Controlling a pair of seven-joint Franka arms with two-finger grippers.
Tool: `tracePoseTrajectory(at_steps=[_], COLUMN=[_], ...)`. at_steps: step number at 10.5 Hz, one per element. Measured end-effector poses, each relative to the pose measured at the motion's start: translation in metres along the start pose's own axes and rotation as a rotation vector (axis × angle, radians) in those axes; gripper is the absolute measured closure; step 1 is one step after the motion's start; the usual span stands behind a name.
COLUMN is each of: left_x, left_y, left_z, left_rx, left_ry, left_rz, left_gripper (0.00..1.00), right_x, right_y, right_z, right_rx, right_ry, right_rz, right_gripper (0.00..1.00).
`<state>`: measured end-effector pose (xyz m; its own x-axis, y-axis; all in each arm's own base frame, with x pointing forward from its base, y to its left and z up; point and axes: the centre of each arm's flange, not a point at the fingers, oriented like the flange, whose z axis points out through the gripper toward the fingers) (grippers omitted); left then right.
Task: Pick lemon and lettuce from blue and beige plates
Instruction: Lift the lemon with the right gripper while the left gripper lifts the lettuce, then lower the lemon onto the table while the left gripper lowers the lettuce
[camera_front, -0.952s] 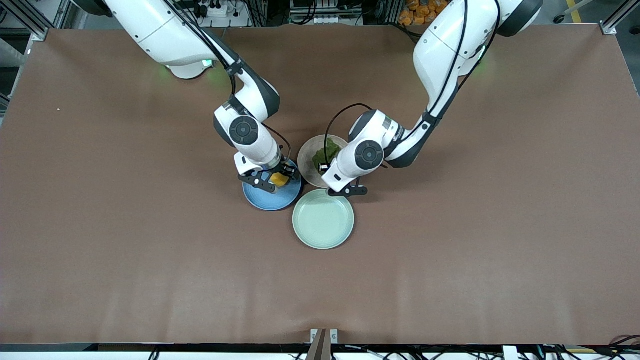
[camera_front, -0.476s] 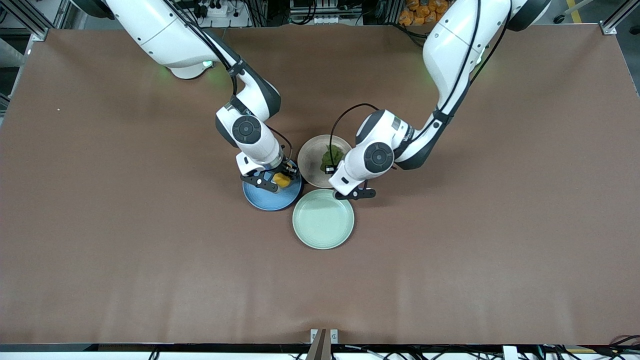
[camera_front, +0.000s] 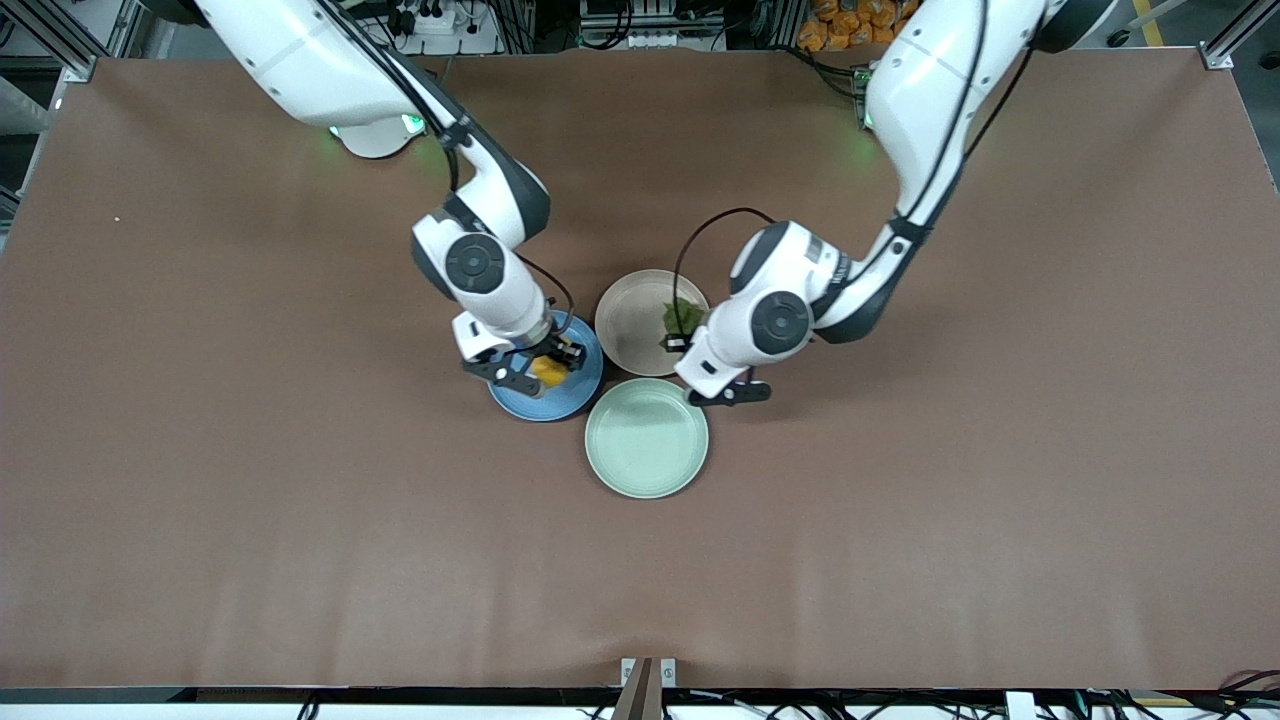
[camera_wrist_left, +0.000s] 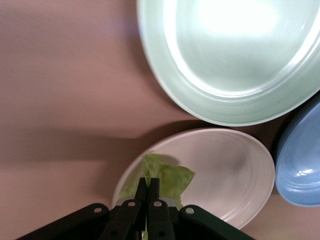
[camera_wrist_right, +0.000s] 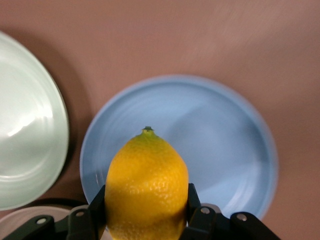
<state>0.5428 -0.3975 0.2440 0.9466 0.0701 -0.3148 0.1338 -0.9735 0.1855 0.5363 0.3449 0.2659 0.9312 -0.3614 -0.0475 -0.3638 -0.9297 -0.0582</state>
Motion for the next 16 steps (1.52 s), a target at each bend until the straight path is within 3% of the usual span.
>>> tracePoseTrajectory(at_steps=[3,5,8,11,16], left_x=[0.020,0.046,0.079,0.098,0.116], left_y=[-0.056,-0.128,-0.232,-0.308,-0.324], left_z=[-0.095,-0.153,-0.192,-0.188,-0.150], left_rx=[-0.011,-0.022,0.014,-0.002,0.032], left_ry=[0.019,0.041,0.087,0.064,0.039], left_rz=[-0.018,-0.077,-0.109,-0.143,-0.138], left_gripper=[0.98,0.98,0.98,0.98,0.97], right_x=[0.048,0.086,0.142,0.186,0.198], right_y=[0.045,0.094,0.191,0.295,0.320], right_z=[-0.081,-0.117,-0.144,-0.116,0.011], right_rx=[-0.025,-0.016,-0.050,-0.071,-0.064], right_ry=[0.025,0.010,-0.018,-0.062,-0.034], right_rz=[-0.116,-0.237,-0.364,-0.403,-0.389], right_gripper=[0.37,0.37,0.37,0.37,0.37])
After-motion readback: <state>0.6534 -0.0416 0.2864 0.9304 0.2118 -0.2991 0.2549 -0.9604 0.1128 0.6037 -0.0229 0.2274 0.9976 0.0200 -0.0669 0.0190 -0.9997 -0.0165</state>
